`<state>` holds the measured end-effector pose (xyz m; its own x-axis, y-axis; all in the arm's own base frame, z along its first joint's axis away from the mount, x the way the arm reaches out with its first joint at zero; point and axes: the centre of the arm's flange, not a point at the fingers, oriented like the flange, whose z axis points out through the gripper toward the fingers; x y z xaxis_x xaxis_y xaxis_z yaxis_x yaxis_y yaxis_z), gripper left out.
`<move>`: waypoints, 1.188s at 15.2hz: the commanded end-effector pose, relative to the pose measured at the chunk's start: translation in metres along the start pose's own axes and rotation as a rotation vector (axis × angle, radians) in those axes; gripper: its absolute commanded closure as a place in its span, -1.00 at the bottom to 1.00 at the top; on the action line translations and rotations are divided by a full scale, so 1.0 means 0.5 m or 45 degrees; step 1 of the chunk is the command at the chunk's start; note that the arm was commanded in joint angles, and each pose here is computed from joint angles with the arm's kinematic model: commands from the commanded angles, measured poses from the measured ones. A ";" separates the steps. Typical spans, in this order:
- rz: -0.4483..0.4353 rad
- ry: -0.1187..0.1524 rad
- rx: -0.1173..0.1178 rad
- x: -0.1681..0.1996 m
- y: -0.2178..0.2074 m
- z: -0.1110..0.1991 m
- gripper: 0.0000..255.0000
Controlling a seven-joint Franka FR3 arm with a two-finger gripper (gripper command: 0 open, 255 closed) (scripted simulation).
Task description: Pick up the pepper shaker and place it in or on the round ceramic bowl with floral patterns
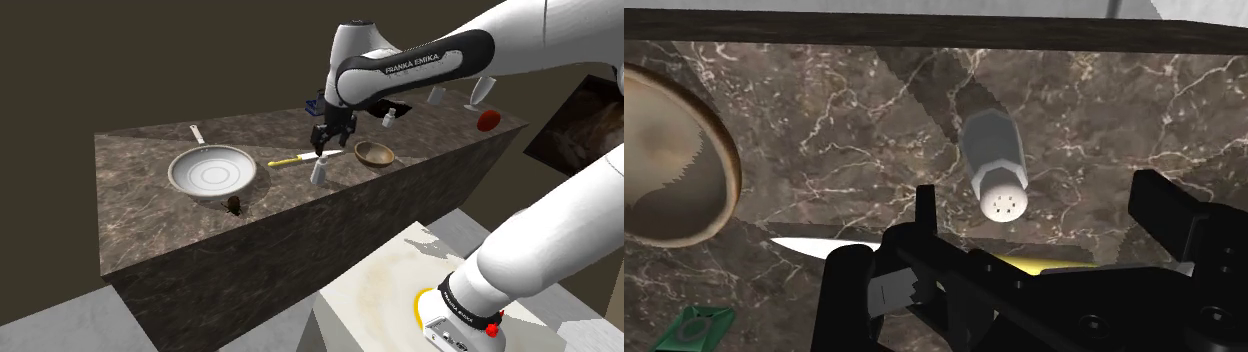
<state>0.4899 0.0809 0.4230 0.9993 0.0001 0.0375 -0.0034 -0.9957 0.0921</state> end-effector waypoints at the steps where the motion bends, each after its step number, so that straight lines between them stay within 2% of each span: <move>1: 0.020 0.004 -0.020 0.039 -0.008 0.035 -1.00; 3: 0.033 0.005 -0.032 0.062 -0.011 0.059 -1.00; 10: 0.033 0.005 -0.032 0.062 -0.009 0.139 -1.00; 18: 0.033 0.005 -0.032 0.062 -0.009 0.139 -1.00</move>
<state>0.5236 0.0788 0.3546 0.9987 -0.0249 0.0440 -0.0299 -0.9928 0.1161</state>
